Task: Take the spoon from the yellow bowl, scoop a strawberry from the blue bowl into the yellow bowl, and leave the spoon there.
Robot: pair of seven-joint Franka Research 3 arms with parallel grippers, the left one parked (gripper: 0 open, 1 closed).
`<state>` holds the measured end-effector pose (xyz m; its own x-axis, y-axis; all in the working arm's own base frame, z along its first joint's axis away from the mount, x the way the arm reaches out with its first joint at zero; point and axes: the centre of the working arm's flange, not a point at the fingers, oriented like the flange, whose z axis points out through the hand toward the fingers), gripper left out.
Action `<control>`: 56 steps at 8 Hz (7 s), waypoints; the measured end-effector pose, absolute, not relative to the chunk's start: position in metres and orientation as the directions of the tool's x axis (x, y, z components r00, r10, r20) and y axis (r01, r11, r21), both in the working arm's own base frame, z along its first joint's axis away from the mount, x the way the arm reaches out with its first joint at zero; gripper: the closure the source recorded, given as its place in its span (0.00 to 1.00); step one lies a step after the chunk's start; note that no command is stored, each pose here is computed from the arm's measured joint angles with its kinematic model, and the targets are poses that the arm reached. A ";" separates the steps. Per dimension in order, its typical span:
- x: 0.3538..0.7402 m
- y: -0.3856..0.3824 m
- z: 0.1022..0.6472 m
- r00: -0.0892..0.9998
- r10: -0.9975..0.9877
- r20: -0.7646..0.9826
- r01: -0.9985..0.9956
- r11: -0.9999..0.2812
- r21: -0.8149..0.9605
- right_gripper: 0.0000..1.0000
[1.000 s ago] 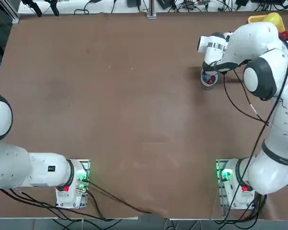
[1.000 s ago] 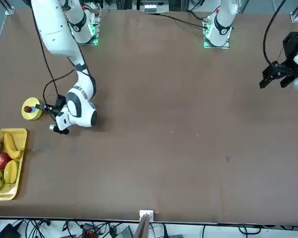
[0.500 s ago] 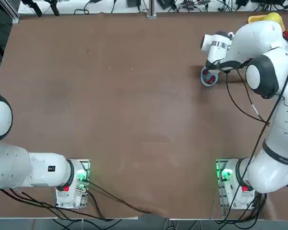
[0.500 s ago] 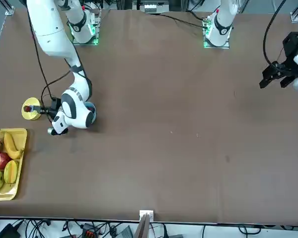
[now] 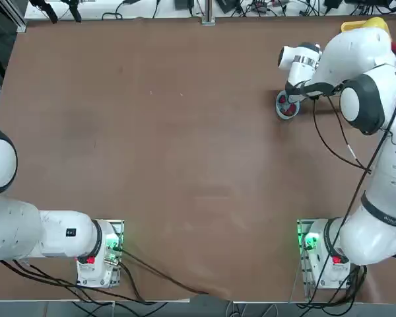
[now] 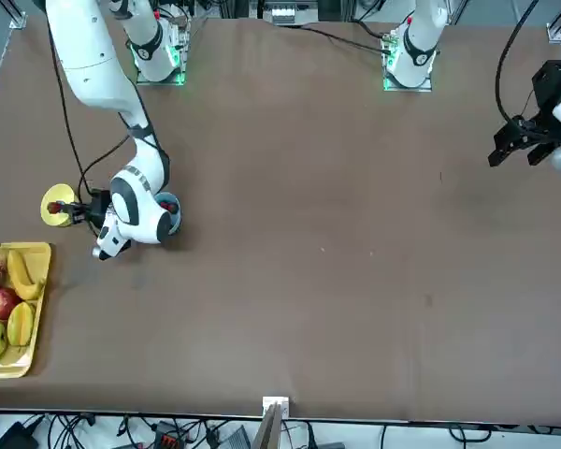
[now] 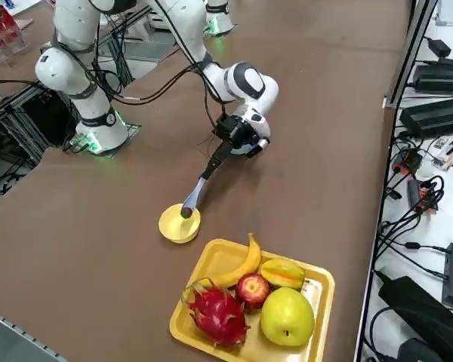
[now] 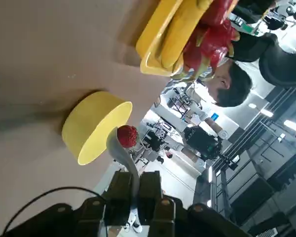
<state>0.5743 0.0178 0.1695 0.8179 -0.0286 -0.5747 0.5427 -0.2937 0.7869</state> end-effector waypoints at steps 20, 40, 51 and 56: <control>0.588 0.004 0.156 0.863 -0.204 -0.463 0.366 -0.380 0.849 0.89; 0.656 0.051 0.270 0.932 -0.199 -0.304 0.059 -0.744 0.665 0.00; 0.635 -0.018 0.518 0.983 -0.108 -0.149 -0.080 -0.980 0.185 0.00; 0.610 -0.020 0.583 0.994 -0.093 -0.063 -0.091 -0.995 0.034 0.00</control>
<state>0.6101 -0.0201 0.5830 0.9937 -0.0930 -0.0630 -0.0910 -0.9953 0.0343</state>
